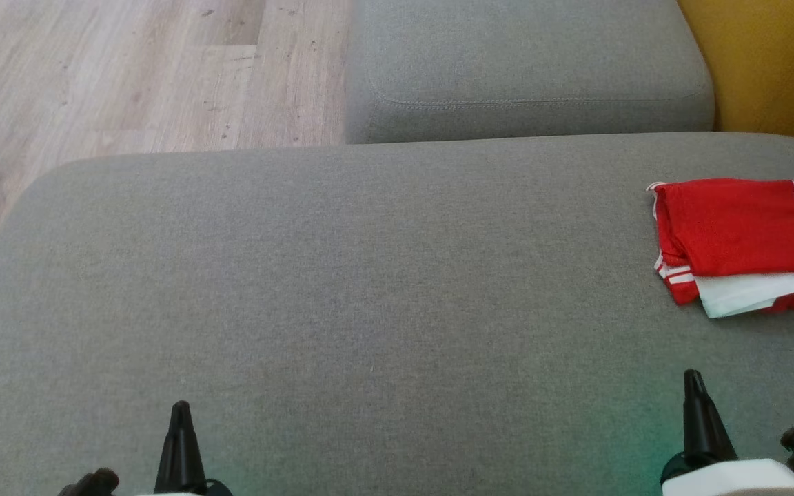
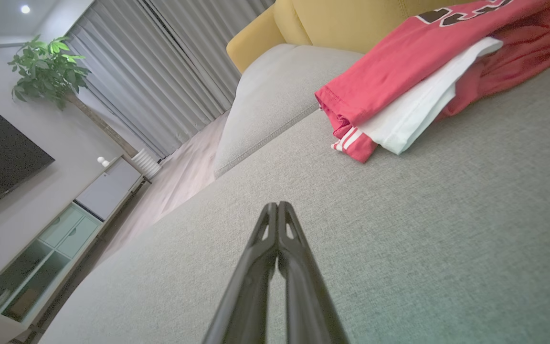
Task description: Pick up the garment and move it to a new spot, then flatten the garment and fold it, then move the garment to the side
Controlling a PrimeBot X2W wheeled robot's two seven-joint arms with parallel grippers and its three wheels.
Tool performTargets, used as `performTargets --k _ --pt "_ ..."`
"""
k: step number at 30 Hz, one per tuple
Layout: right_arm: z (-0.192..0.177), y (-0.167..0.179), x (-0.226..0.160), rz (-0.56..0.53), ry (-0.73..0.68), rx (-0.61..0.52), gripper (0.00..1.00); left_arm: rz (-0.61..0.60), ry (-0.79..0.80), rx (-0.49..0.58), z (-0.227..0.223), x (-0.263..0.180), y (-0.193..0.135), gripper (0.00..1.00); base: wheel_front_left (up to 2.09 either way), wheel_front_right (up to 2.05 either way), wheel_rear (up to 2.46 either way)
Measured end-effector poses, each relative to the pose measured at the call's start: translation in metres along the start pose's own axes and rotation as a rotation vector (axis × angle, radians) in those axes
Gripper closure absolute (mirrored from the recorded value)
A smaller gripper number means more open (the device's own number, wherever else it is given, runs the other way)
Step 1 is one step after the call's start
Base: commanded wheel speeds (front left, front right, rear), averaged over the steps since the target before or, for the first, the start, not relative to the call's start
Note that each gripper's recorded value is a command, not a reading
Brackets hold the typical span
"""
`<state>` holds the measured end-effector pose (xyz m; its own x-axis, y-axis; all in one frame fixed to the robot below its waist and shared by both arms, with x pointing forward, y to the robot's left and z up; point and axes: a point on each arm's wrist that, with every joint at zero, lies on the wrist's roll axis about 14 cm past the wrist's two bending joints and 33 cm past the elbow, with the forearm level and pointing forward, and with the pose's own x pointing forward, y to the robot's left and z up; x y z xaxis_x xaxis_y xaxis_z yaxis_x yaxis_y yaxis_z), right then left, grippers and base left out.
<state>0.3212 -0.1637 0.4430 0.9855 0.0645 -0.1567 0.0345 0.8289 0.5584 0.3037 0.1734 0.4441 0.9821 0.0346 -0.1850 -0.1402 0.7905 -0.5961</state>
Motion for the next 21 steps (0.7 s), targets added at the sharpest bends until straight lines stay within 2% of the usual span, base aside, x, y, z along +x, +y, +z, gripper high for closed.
performTargets --k 21 --pt "0.013 -0.006 0.012 -0.031 -0.024 0.26 1.0 0.002 0.019 -0.238 0.006 0.015 0.001 1.0 0.0 0.0 0.0"
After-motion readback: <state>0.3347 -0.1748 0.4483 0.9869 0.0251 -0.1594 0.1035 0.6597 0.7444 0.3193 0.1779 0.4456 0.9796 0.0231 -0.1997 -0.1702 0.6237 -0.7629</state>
